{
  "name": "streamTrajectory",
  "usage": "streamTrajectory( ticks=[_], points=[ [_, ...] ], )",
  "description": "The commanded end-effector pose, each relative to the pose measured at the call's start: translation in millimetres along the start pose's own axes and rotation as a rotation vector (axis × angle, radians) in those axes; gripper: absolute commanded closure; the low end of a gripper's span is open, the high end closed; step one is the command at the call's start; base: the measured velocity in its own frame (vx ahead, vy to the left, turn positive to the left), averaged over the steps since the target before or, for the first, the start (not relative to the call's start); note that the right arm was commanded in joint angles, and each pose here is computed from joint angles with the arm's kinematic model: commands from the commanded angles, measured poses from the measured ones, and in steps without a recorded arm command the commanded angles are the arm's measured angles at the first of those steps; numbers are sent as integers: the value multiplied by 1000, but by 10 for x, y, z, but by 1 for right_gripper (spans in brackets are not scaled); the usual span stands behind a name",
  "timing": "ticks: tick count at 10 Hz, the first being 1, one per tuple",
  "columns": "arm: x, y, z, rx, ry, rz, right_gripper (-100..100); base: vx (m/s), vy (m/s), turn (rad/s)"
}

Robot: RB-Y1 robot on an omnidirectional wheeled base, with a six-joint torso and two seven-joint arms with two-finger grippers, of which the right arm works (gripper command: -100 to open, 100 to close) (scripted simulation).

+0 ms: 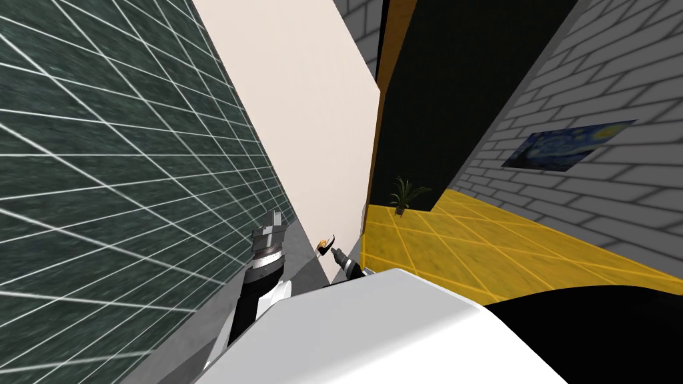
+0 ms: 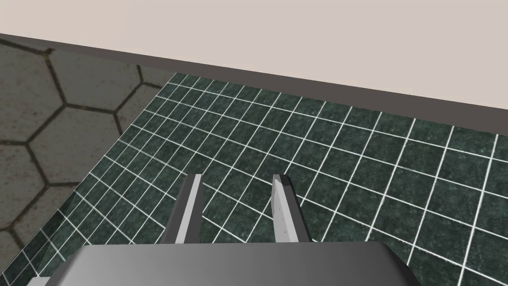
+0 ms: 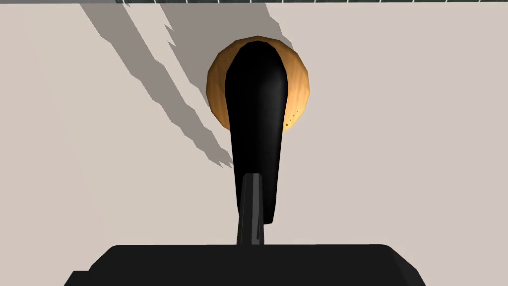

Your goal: Push the door open

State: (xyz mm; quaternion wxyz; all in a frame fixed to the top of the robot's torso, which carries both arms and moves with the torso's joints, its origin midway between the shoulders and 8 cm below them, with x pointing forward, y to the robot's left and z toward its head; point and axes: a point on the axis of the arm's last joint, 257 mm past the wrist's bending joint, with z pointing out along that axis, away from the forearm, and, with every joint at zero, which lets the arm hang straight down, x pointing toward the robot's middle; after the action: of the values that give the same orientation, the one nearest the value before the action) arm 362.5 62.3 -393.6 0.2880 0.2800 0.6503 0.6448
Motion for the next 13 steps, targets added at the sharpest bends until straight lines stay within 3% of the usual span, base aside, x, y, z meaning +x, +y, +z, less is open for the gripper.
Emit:
streamTrajectory(
  ticks=[1, 4, 5, 9, 13],
  points=[
    [-1, -2, -2, 1, 0, 0, 100, -21, -24, 2],
    [-1, -2, -2, 1, 0, 0, 100, -6, -7, 0],
    [-80, -26, -38, 7, -13, -4, -100, -106, -83, -109],
    [-92, 0, -16, 2, -24, 6, -100, -180, -76, -59],
    [-174, -29, -46, 7, -35, -5, -100, 136, 121, 24]
  ],
)
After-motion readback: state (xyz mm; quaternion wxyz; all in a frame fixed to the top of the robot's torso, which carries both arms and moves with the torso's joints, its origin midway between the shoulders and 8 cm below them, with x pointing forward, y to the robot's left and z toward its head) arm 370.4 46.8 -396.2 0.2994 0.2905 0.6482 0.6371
